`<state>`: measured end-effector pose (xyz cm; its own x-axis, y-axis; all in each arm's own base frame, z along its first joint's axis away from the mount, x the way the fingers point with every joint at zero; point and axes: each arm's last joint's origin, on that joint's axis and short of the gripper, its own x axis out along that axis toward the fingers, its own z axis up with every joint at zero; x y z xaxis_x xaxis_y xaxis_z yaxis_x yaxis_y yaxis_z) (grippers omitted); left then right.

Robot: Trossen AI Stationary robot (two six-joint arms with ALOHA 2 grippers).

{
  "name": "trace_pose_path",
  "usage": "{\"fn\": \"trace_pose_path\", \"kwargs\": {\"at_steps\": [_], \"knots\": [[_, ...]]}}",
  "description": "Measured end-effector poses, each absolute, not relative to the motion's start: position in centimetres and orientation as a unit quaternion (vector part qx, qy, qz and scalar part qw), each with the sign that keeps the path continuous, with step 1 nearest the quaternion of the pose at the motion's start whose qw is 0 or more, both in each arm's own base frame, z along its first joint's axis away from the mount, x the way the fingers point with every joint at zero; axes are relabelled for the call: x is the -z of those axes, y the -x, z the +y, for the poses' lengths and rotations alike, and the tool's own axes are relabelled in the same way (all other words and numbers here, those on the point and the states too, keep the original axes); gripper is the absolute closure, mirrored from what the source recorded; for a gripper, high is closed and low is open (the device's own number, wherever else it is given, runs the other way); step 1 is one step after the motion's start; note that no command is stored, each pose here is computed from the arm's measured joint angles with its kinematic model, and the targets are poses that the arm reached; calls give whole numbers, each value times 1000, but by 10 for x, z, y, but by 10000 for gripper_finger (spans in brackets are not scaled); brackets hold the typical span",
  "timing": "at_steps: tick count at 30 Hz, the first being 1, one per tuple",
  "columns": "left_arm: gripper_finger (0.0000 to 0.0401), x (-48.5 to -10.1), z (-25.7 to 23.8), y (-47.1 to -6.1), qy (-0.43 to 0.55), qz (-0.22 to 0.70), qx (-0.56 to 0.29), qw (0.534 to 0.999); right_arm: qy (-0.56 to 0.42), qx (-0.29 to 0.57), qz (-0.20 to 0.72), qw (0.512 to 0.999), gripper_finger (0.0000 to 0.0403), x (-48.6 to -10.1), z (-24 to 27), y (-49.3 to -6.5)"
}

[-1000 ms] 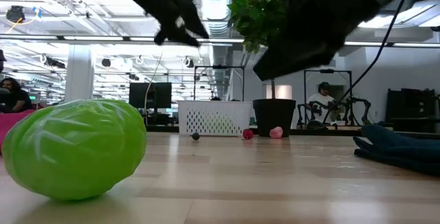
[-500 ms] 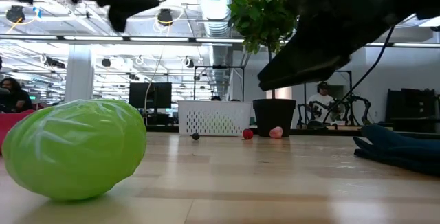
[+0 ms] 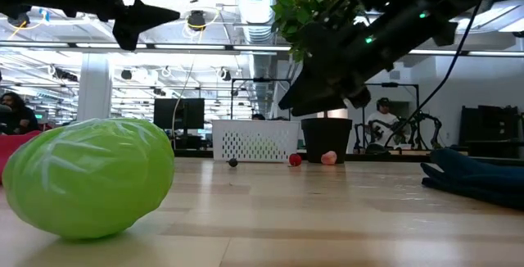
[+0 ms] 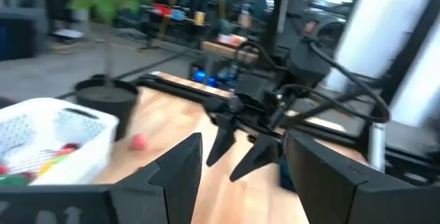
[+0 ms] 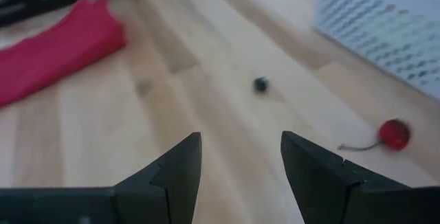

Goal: Pick and placing Produce into tupperware
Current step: Put the blueberry into the white basket

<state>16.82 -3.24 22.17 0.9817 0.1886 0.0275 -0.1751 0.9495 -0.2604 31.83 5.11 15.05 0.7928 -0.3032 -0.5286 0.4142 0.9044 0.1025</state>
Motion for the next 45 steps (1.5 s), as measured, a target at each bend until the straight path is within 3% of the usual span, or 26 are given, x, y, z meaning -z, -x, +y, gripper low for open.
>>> {"fn": "trace_pose_path", "kwargs": {"at_steps": [6, 12, 17, 27, 33, 45], "knots": [[204, -217, -32, -168, 120, -5, -110, 987, -71, 191, 239, 950, 182, -156, 34, -325], [204, -215, -29, -168, 124, 3, -141, 982, -109, 167, 240, 950, 182, -157, 13, -328], [204, -201, -27, -171, 114, 49, -196, 973, -119, 158, 248, 948, 182, -155, 19, -327], [204, -169, 1, -193, 143, 139, -213, 956, -113, 135, 273, 946, 182, -151, 38, -323], [204, -158, 25, -216, 161, 201, -245, 935, -113, 121, 308, 937, 182, -146, 55, -316], [204, -151, 38, -284, 82, 335, -177, 922, -119, 78, 316, 938, 182, -145, 93, -306]]}}
